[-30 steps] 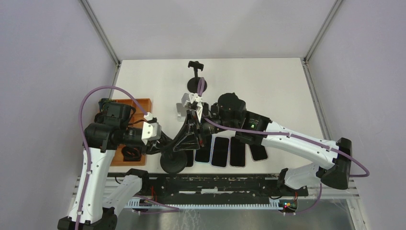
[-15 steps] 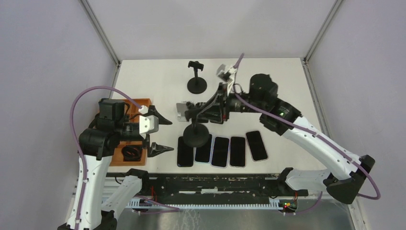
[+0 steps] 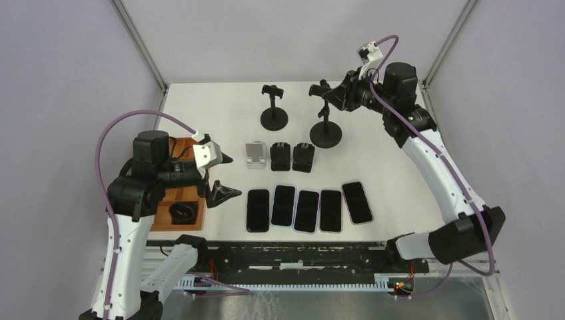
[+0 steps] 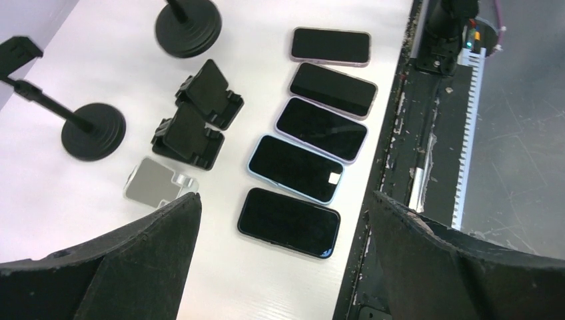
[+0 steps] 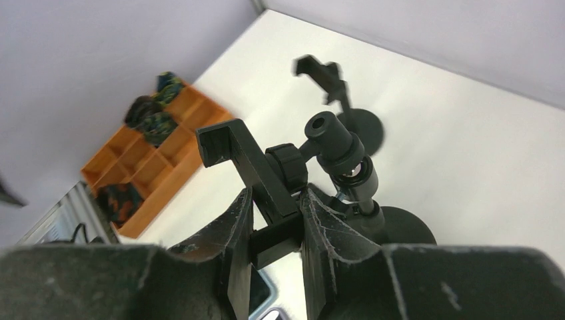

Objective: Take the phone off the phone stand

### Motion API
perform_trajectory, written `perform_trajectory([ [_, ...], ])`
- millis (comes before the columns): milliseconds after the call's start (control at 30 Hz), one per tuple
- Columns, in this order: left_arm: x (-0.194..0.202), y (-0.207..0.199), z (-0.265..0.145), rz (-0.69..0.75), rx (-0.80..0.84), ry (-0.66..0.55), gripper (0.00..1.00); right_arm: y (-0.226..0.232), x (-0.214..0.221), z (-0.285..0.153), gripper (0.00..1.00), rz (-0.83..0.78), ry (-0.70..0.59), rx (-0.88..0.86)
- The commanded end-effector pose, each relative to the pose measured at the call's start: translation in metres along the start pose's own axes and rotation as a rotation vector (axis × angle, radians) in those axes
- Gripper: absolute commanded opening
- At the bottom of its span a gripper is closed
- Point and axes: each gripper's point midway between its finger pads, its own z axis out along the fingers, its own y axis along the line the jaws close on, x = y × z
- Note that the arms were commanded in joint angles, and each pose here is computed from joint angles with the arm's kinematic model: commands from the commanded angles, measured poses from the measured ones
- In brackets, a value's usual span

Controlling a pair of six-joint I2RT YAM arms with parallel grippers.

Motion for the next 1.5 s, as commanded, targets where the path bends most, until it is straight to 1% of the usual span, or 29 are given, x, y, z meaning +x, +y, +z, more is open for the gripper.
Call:
perform_trajectory([
  [0, 0.001, 0.014, -0.001, -0.053, -0.087, 0.013, 1.00, -0.033, -0.050, 0.012, 0.00, -0.102, -0.169, 0.025],
  [67, 0.008, 0.022, 0.001, -0.080, -0.120, 0.029, 1.00, -0.054, -0.044, 0.023, 0.00, -0.102, -0.158, 0.043],
  [233, 0.029, 0.039, 0.007, -0.133, -0.178, 0.085, 1.00, -0.088, -0.034, 0.042, 0.00, -0.117, -0.179, 0.048],
  [400, 0.050, 0.044, 0.011, -0.156, -0.192, 0.138, 1.00, -0.099, -0.030, 0.052, 0.00, -0.113, -0.220, 0.011],
  [533, 0.059, 0.047, 0.013, -0.164, -0.203, 0.159, 1.00, -0.105, -0.025, 0.060, 0.00, -0.113, -0.221, -0.007],
  [700, 0.066, 0.050, 0.014, -0.183, -0.225, 0.167, 1.00, -0.118, -0.002, 0.069, 0.00, -0.108, -0.180, 0.002],
  [900, 0.070, 0.055, 0.014, -0.185, -0.251, 0.180, 1.00, -0.138, 0.024, 0.067, 0.00, -0.108, -0.140, 0.053],
  [933, 0.070, 0.056, 0.014, -0.187, -0.255, 0.179, 1.00, -0.140, 0.026, 0.066, 0.03, -0.104, -0.136, 0.060],
  [967, 0.070, 0.056, 0.014, -0.189, -0.259, 0.177, 1.00, -0.142, 0.028, 0.065, 0.13, -0.099, -0.129, 0.064],
  [1000, 0.070, 0.057, 0.014, -0.192, -0.261, 0.175, 1.00, -0.143, 0.029, 0.064, 0.33, -0.096, -0.123, 0.070],
  [1033, 0.070, 0.057, 0.014, -0.196, -0.265, 0.172, 1.00, -0.145, 0.030, 0.063, 0.51, -0.095, -0.117, 0.077],
  [1100, 0.069, 0.063, 0.014, -0.211, -0.293, 0.164, 1.00, -0.148, 0.031, 0.059, 0.81, -0.096, -0.093, 0.102],
  [1133, 0.069, 0.067, 0.014, -0.223, -0.314, 0.163, 1.00, -0.151, 0.032, 0.056, 0.92, -0.098, -0.075, 0.132],
  [1167, 0.069, 0.072, 0.014, -0.230, -0.336, 0.163, 1.00, -0.152, 0.031, 0.051, 0.98, -0.107, -0.071, 0.156],
  [1367, 0.071, 0.105, 0.013, -0.257, -0.455, 0.178, 1.00, -0.151, 0.018, 0.009, 0.98, -0.151, -0.100, 0.328],
  [1467, 0.077, 0.122, 0.014, -0.263, -0.516, 0.178, 1.00, -0.150, 0.019, -0.023, 0.98, -0.154, -0.140, 0.444],
])
